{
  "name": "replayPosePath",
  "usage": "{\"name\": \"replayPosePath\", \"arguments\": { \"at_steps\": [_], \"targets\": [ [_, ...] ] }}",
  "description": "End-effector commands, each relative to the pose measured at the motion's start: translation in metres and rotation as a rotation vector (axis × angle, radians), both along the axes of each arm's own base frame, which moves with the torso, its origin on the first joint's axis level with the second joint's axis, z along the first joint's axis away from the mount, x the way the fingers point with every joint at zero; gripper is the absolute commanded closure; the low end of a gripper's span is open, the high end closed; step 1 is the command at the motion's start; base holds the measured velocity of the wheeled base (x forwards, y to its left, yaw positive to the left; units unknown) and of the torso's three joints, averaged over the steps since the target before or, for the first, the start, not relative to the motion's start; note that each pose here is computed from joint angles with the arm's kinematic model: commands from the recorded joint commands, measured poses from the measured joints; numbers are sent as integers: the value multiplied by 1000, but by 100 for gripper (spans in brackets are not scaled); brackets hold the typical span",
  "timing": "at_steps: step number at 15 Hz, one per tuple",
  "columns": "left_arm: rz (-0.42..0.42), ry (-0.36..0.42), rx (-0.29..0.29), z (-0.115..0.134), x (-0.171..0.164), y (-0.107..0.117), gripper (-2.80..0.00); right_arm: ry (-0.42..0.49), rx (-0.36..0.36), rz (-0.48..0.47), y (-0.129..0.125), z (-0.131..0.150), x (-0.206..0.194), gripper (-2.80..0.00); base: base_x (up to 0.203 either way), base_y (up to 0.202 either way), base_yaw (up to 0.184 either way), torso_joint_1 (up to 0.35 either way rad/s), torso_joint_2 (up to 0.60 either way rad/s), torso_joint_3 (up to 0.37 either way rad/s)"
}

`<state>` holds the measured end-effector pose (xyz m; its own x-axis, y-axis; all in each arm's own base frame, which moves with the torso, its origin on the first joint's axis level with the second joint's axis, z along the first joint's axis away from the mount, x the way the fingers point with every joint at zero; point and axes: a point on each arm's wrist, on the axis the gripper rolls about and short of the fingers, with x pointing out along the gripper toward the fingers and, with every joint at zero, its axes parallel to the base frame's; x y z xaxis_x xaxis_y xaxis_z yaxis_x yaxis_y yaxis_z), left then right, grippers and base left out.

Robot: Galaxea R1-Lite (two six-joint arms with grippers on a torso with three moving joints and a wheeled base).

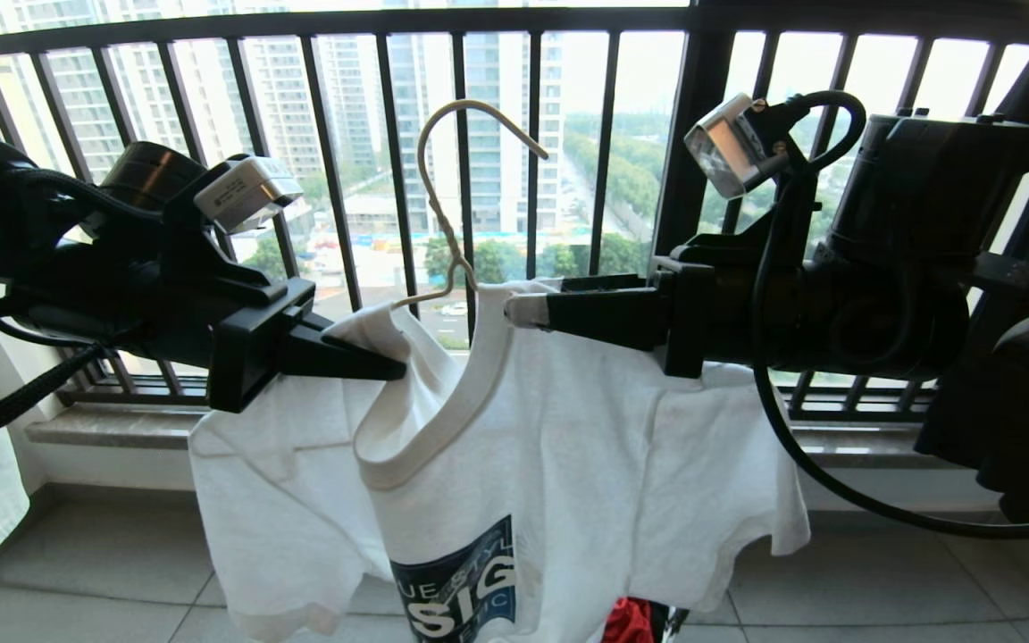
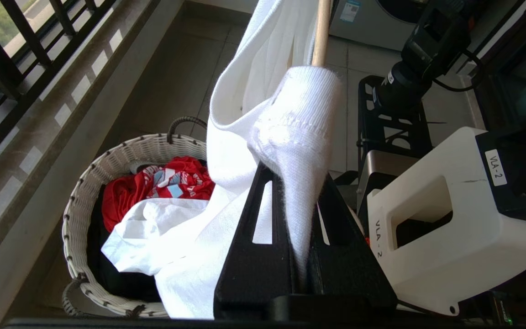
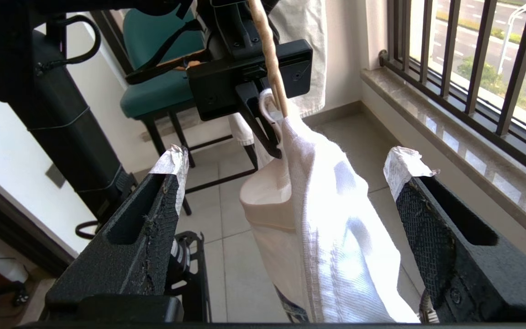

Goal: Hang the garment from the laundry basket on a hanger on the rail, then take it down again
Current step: Hang the clothes rack on the clothesline

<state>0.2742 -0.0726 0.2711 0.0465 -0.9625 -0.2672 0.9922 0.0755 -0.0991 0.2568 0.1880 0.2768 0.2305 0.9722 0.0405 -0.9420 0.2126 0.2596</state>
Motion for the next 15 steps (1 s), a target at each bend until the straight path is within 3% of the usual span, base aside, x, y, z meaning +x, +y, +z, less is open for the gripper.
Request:
{"name": "replayPosePath", "arguments": {
  "at_steps": [1,6,15],
  "targets": [
    [-18,6,-25,-5,-1,0,0,-4,6,-31,-6,2,10,-280,0,0,0,0,0,0],
    [-44,22,-76,-4,-2,4,0,-11,13,-76,-16,4,22,-280,0,0,0,0,0,0],
    [-16,45,-78,-4,-2,10,0,-96,72,-207,-36,14,36,-280,0,0,0,0,0,0]
  ]
}}
